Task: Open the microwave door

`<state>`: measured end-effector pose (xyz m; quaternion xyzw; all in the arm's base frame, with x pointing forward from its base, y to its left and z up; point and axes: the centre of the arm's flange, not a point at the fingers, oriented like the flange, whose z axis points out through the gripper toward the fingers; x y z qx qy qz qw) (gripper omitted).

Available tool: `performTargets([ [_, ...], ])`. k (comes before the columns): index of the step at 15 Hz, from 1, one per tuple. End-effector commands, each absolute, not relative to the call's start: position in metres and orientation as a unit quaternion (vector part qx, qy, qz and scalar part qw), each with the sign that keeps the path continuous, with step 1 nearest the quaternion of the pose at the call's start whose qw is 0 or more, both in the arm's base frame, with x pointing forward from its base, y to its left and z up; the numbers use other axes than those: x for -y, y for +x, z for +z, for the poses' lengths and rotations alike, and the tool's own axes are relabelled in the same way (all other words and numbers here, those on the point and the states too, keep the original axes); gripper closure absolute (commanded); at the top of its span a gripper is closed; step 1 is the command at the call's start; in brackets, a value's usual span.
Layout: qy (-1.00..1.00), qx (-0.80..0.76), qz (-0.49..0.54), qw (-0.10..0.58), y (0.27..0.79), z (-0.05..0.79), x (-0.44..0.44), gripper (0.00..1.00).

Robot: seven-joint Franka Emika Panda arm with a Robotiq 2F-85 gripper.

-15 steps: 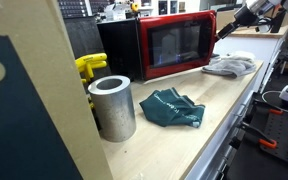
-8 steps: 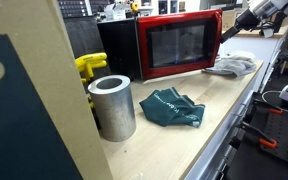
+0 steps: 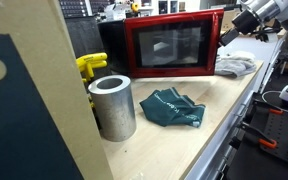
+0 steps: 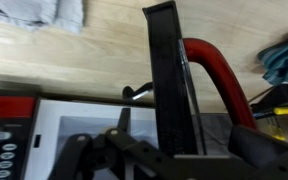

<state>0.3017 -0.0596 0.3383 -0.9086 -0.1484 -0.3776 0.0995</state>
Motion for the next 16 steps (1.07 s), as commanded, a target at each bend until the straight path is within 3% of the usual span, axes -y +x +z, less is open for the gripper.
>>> performTargets([
  [1,-0.893,0.175,-0.372,0.186,0.285,0.411,0.051,0.0],
  [16,-0.77,0.306,-0.379,0.413,0.268,0.435,-0.059,0.0],
])
